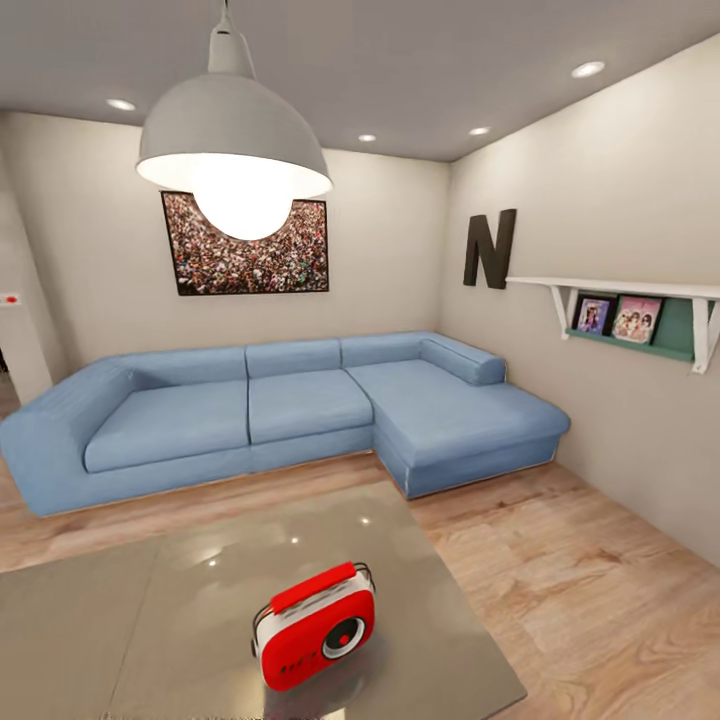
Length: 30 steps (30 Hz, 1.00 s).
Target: Turn on the radio receiver that's on the table in the living room.
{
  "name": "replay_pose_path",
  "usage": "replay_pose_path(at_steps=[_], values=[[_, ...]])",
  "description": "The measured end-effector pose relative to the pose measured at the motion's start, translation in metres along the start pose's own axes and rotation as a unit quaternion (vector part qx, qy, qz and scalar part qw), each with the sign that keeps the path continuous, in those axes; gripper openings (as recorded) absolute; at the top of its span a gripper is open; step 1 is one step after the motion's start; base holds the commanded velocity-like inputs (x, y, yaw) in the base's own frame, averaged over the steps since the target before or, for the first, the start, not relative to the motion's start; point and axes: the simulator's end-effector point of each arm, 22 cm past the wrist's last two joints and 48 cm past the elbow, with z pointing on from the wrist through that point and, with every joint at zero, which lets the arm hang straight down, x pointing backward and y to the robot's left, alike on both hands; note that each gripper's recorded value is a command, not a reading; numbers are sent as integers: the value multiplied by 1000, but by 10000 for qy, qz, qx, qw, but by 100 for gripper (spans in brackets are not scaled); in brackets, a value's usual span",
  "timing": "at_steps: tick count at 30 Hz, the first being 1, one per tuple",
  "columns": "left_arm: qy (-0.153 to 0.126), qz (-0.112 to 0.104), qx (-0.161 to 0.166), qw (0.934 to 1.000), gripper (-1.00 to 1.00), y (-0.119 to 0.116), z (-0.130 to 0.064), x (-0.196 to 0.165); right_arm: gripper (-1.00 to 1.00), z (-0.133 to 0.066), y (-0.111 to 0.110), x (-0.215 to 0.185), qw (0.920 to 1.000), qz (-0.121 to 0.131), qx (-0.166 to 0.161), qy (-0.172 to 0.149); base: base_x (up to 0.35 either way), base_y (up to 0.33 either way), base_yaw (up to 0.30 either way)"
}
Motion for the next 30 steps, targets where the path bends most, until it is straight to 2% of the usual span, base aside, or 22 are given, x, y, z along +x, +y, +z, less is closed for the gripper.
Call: replay_pose_path(at_steps=[30], values=[[-3, 2, 18, 10000, 100, -3, 0, 0, 100, 0, 0, 0, 10000, -16, -1, 0, 0, 0, 271]])
